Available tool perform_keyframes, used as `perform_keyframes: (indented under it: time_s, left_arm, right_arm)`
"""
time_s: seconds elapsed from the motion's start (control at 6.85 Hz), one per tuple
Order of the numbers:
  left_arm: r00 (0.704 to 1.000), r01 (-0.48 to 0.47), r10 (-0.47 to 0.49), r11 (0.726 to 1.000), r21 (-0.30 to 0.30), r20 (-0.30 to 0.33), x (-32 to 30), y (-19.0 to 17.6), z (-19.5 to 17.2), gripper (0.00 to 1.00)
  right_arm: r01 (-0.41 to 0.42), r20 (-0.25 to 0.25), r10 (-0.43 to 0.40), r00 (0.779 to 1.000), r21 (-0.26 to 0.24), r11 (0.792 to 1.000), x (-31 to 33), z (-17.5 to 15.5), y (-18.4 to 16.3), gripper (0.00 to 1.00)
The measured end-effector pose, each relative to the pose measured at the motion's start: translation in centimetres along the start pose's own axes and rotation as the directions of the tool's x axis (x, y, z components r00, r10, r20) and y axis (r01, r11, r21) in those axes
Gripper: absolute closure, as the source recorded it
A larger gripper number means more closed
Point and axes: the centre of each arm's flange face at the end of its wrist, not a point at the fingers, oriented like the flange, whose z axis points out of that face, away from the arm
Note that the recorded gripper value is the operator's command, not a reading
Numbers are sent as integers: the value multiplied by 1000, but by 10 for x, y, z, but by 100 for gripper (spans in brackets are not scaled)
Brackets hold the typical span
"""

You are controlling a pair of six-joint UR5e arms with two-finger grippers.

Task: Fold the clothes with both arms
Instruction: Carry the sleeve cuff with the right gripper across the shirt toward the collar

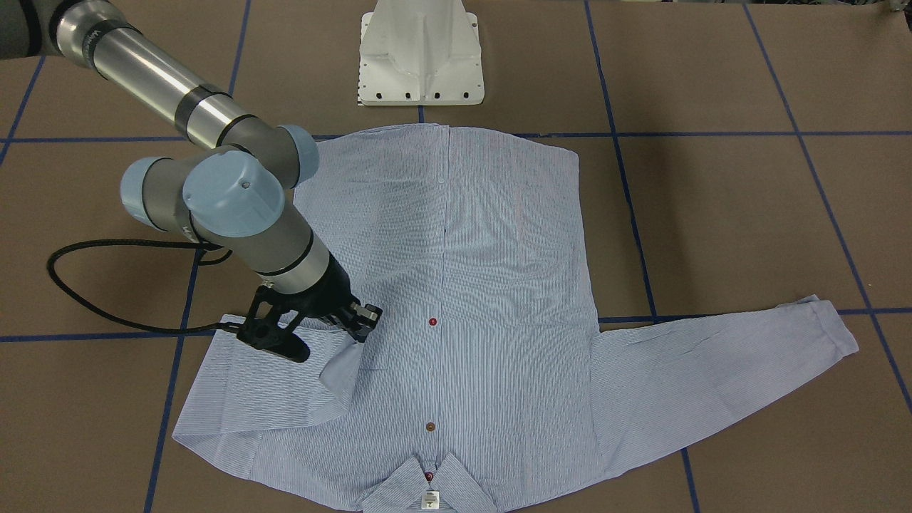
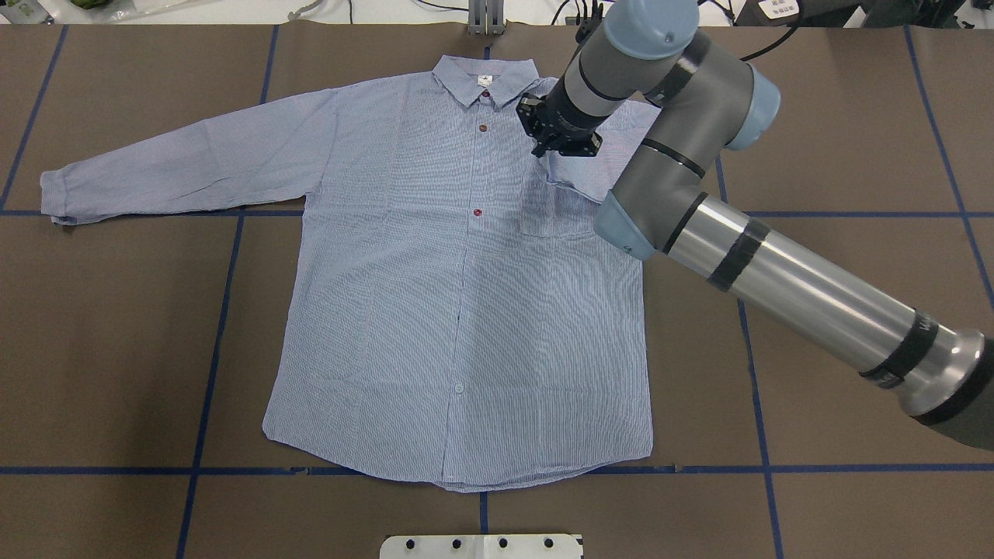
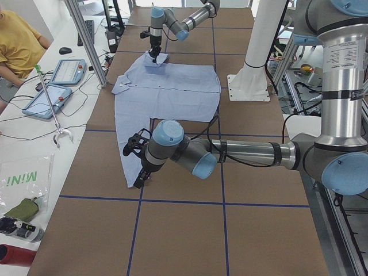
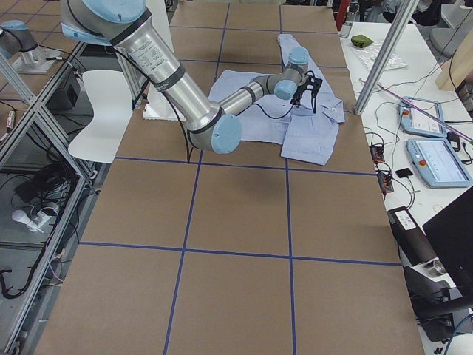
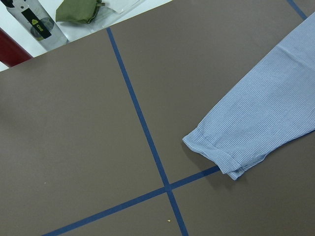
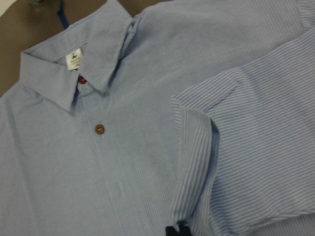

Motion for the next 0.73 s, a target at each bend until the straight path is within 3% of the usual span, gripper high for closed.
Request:
perform_keyframes:
  time_s: [0.29,0.73]
  left_arm:
    - [998,48,-48,999,23,-28,5,0,-2,0]
    - [999,11,-8,998,65,-45,9,9,1,1]
  right_arm:
    - [-8,72,6,997,29,1000,-67,11,31,100]
    - [-35,116,29,993,48,998,-123,23,95,100]
